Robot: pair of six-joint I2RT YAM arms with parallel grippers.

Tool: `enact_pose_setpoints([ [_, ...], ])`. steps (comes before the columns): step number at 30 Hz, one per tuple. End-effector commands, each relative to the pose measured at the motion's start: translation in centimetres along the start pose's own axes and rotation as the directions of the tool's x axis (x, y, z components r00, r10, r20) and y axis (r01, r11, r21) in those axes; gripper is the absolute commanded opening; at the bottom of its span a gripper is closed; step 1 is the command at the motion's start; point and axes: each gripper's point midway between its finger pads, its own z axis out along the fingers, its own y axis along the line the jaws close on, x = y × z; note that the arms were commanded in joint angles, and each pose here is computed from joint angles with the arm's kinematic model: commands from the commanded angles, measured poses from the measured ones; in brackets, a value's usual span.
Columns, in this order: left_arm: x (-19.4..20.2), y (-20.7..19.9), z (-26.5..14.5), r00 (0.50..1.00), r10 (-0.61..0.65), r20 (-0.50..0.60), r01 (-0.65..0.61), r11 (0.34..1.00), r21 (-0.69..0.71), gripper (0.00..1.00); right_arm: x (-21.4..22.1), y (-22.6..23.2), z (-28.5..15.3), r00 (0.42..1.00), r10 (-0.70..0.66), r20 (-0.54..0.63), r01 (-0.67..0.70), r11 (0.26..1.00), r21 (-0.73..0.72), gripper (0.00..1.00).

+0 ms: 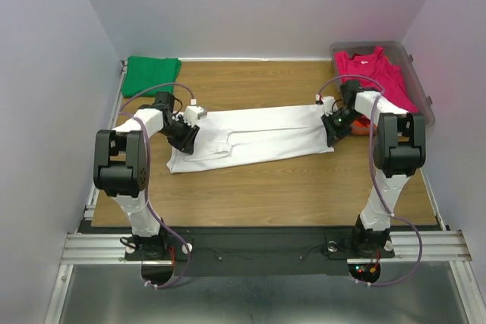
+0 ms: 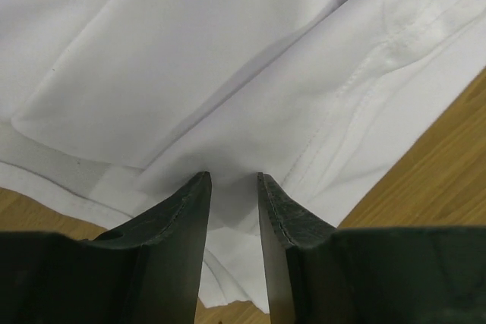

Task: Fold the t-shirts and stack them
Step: Fold the tshirt

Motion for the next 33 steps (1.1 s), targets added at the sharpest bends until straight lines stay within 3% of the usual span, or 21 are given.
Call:
enact_pose_setpoints([
  [1,0.9,1.1,1.1,0.999,-0.045,-0.023,0.044,0.998,-0.053,0.39,0.7,-1.2,-0.6,0.999,-0.038,-0.027,0.040,0.995,0.093,0.03],
  [5,1.5,1.3,1.3,0.998,-0.055,-0.039,0.053,0.996,-0.065,0.35,0.5,-1.5,-1.1,0.999,-0.050,-0.022,0.052,0.992,0.118,0.04],
  [12,-1.7,0.2,-2.8,0.998,-0.012,0.059,0.016,0.998,-0.060,0.47,-1.0,0.0,-3.5,0.996,-0.069,0.052,0.064,0.994,0.087,0.34],
  [14,-2.9,-0.4,-4.4,0.996,-0.002,0.094,0.007,0.998,-0.060,0.48,-1.7,1.1,-4.5,0.993,-0.079,0.083,0.074,0.995,0.063,0.36],
  [21,-4.8,-2.3,-5.2,0.985,-0.070,0.155,0.073,0.997,-0.014,0.49,-4.3,2.8,-5.4,0.982,-0.100,0.159,0.099,0.995,0.015,0.34],
  [28,-2.9,-3.4,-1.1,0.982,-0.160,0.098,0.160,0.987,0.007,0.47,-5.8,1.8,-2.3,0.987,-0.076,0.143,0.079,0.997,-0.011,0.22],
  [33,-1.0,-2.6,1.1,0.965,-0.259,0.042,0.260,0.965,-0.023,0.45,-4.2,0.7,0.3,0.994,-0.064,0.087,0.063,0.998,0.008,0.22],
])
